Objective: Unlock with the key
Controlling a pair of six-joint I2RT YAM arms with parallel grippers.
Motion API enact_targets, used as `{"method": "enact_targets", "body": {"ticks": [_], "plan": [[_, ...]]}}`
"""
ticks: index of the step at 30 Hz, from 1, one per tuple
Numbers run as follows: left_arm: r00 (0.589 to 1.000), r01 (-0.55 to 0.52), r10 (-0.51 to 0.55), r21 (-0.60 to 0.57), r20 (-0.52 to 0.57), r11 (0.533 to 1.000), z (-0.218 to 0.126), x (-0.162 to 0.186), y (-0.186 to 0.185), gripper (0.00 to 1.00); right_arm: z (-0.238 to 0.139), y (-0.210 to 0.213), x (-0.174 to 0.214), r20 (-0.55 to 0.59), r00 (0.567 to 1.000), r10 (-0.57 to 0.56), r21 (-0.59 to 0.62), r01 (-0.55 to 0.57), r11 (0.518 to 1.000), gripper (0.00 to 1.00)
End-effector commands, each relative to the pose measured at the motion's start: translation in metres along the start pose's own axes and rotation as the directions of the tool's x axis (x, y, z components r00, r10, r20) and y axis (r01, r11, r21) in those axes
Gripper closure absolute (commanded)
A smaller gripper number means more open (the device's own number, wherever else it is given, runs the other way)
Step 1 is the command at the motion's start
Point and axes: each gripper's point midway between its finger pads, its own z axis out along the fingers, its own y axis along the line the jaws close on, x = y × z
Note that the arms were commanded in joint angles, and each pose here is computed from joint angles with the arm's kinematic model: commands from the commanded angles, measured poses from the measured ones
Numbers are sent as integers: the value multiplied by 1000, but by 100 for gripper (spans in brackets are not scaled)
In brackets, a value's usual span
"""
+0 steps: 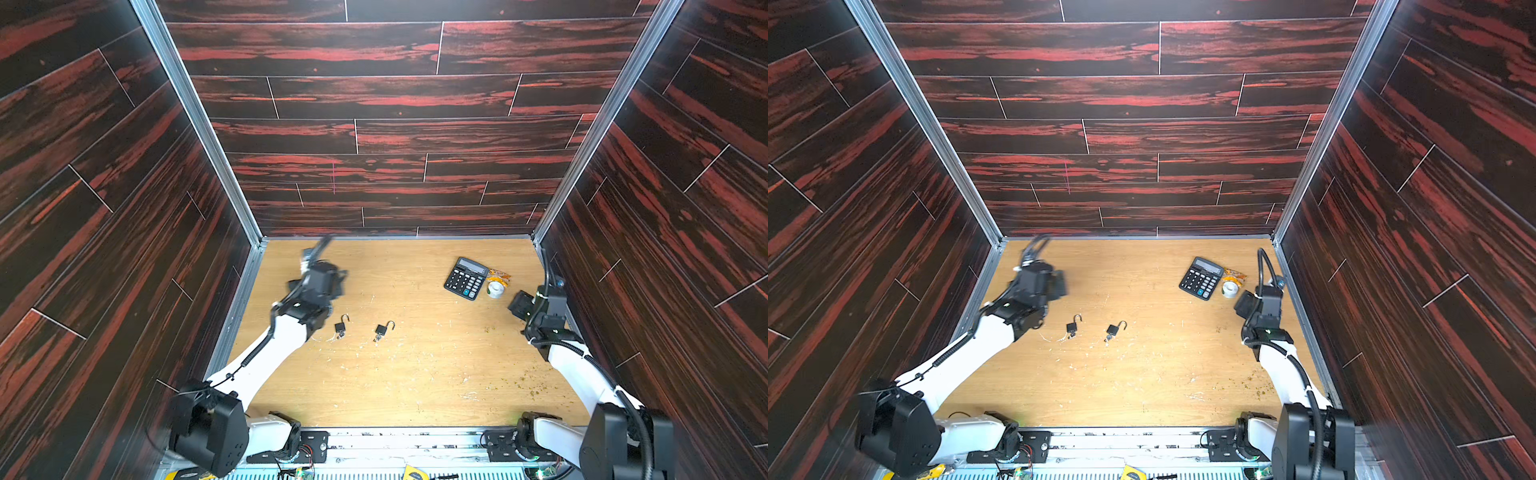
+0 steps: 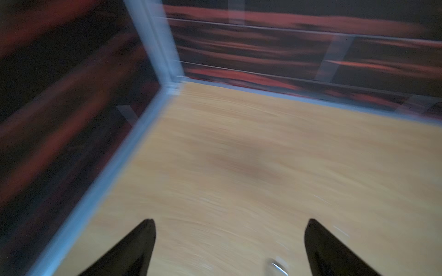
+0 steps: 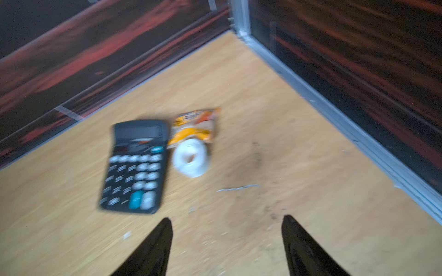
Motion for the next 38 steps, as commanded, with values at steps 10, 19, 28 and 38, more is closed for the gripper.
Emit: {"method": "enact_targets", "body": {"ticks": [10,19,28,38], "plan": [[996,-26,28,-16,89,1000,69,65,43,0,22,23,-8,297,948,-114,-221,185,958,8],[989,-29,2,183,147,983,69,79,24,0,26,53,17,332,919,-214,-322,324,890,1],[993,14,-29,125,113,992,72,79,39,0,26,56,18,342,908,-240,-291,345,892,1],[994,13,-27,124,107,992,73,79,39,0,26,56,18,341,909,-238,-292,344,893,1]]}}
